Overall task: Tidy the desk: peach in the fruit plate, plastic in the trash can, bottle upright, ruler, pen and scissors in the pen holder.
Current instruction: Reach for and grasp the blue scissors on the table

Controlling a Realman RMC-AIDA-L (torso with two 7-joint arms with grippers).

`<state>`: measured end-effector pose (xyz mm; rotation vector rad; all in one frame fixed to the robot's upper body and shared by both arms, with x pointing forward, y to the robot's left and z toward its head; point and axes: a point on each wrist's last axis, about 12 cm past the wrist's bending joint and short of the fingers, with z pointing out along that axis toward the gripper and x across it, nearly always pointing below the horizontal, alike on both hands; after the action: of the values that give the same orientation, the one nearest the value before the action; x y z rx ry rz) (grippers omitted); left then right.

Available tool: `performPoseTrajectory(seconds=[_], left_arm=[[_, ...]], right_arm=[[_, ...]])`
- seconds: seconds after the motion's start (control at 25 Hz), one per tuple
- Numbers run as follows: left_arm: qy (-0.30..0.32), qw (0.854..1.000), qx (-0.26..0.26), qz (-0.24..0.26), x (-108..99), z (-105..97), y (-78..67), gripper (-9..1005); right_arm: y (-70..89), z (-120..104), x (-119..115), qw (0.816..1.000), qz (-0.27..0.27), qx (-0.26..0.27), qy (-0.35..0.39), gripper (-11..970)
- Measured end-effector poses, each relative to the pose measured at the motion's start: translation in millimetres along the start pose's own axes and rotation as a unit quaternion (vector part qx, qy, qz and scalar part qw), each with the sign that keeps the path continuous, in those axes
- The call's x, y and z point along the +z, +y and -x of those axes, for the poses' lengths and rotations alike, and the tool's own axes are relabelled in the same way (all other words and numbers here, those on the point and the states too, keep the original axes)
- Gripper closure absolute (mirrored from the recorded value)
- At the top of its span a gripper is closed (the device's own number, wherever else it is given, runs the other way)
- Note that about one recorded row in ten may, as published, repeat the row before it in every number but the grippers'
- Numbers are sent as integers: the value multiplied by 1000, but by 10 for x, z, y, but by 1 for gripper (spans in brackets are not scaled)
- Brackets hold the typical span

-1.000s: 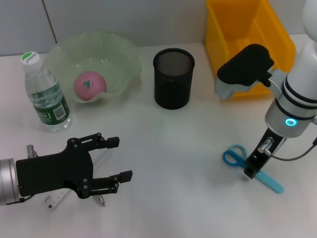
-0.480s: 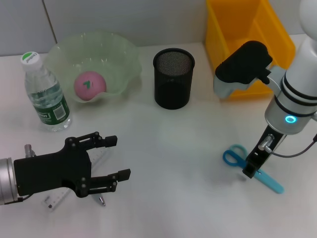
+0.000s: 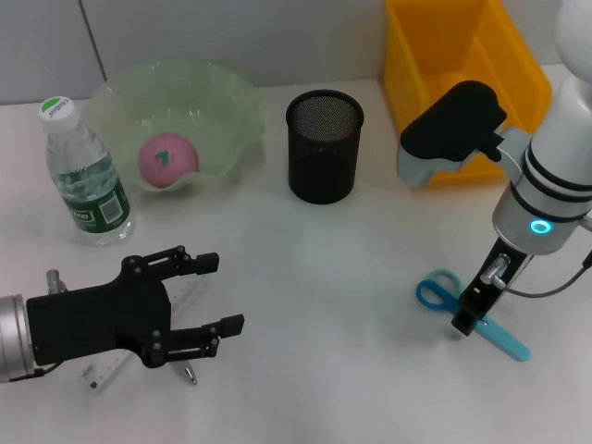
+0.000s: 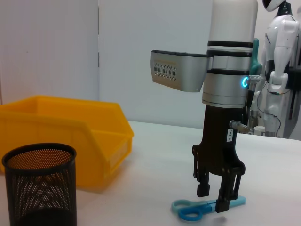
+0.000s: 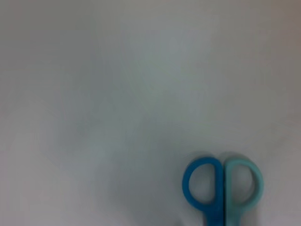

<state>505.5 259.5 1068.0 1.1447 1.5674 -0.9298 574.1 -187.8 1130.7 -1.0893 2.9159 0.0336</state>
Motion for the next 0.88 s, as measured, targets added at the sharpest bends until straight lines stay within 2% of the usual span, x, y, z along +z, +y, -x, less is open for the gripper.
performPoseTrajectory(seconds=[0.88], left_arm=[[0,1000,0,1,1,-10,-4,193]], right_arm=[[1,4,36,1000,2,1,-4,488]])
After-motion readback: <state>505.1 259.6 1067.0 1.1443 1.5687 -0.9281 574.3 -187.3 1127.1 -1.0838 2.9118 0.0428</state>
